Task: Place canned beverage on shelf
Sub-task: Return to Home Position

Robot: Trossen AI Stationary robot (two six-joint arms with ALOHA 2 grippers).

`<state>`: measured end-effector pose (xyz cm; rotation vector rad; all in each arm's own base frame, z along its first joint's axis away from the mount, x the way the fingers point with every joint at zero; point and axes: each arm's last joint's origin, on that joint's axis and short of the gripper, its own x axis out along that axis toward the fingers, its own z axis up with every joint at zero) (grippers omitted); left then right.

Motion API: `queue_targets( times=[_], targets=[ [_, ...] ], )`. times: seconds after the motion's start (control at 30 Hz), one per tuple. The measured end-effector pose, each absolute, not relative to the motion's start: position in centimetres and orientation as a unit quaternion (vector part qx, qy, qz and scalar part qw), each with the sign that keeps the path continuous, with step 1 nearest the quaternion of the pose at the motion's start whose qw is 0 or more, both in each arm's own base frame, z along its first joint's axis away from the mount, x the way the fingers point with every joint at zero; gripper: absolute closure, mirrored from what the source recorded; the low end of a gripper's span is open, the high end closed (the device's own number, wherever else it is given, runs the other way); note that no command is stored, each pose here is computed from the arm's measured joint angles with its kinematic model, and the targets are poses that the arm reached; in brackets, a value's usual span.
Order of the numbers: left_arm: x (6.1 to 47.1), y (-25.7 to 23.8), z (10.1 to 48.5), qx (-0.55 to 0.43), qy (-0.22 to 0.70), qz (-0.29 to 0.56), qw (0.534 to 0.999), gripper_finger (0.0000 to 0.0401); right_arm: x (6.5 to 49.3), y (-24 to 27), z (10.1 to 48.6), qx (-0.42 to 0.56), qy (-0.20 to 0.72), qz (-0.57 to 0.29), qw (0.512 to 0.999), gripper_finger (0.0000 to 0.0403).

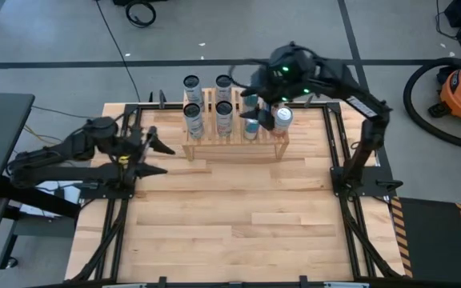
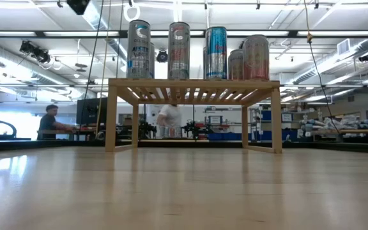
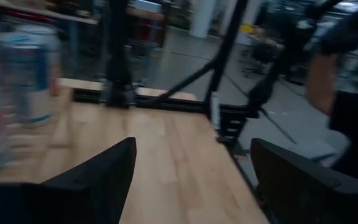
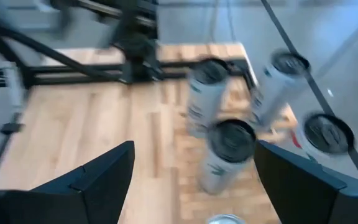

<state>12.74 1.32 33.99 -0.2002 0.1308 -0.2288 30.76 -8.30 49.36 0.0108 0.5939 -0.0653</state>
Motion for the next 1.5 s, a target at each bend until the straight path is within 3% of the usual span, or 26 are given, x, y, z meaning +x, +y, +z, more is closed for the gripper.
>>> queue_targets(
  times=[0.2,0.4,0.67,1.03,1.3,1.5],
  targets=[
    [10.2,1.3,33.7,-0.08,0.074,-0.021,0.994,0.0083,27.4,-5.2,52.0,-0.039,0.251,0.015,0.967,0.0067],
    [9.0,1.2,33.5,-0.075,0.078,-0.001,0.994,0.0083,23.7,-2.8,53.7,-0.054,0.223,0.069,0.971,0.0067],
    [9.0,1.5,32.4,-0.055,0.111,0.053,0.991,0.0083,20.3,-1.1,53.3,-0.048,0.211,0.105,0.971,0.0066],
    [8.8,1.6,28.1,-0.083,0.089,0.069,0.99,0.0083,18.9,0.3,47.3,-0.053,0.175,0.131,0.974,0.0066],
    [8.5,1.5,24.9,-0.063,0.088,0.067,0.992,0.0083,18.3,1.0,40.1,-0.028,0.174,0.174,0.969,0.0066],
    [9.1,1.6,22.1,-0.056,0.06,0.066,0.994,0.0083,18.1,1.7,34.9,-0.006,0.125,0.2,0.972,0.0066]
  ],
)
